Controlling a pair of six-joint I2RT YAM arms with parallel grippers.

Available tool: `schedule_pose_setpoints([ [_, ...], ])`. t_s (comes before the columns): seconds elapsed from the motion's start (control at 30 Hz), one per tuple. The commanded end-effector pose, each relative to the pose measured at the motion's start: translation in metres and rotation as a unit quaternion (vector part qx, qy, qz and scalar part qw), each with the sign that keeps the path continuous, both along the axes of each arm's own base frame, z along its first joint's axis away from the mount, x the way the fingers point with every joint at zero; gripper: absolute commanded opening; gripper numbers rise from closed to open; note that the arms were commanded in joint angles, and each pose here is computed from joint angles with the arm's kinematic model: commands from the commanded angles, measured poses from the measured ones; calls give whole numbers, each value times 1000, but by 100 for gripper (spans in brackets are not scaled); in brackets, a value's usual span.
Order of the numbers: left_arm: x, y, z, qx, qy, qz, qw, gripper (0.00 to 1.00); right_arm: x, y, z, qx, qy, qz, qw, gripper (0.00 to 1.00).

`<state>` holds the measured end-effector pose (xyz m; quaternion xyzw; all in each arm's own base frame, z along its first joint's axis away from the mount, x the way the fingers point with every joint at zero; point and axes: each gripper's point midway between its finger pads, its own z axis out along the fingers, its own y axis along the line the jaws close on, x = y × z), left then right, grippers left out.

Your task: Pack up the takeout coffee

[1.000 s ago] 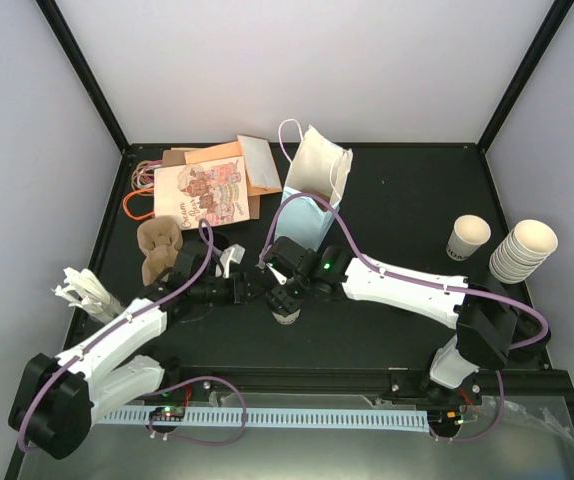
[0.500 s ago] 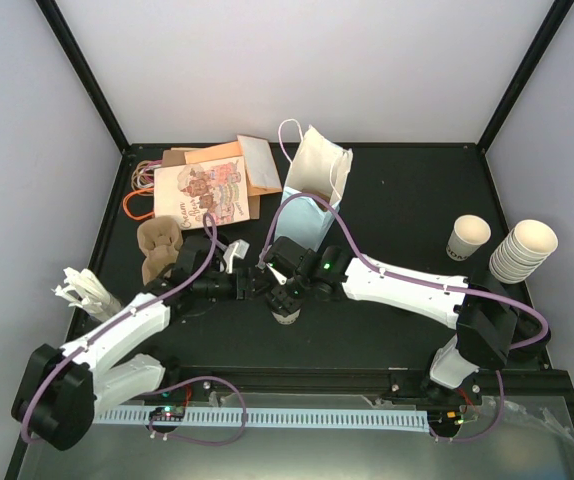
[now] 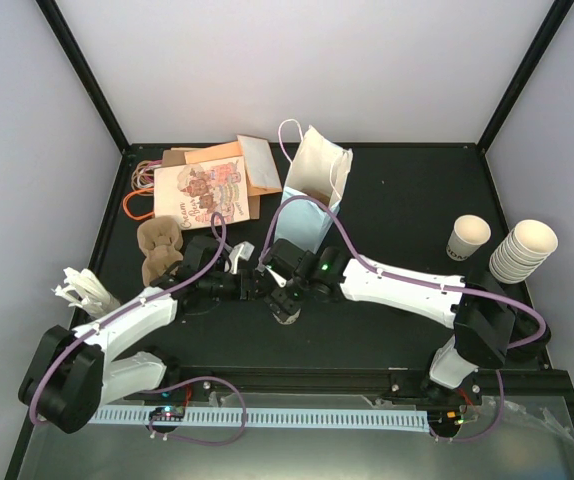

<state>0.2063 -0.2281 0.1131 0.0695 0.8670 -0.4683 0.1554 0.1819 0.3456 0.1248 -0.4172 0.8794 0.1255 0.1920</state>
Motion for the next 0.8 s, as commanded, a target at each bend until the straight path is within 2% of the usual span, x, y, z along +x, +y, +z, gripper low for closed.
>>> schedule_pose_setpoints([
  [0.0,-1,4,-10,27,-2,0,1000,53,-23,-28,-31,-76,50,4,996,89],
  [0.53,-3,1,-14,34,3,-6,999,51,-6,-31,27,-27,-15,-28,999,100],
  [0.77,-1,-1,-11,34,-1,-6,999,51,1,-43,34,8,-5,-65,998,100],
])
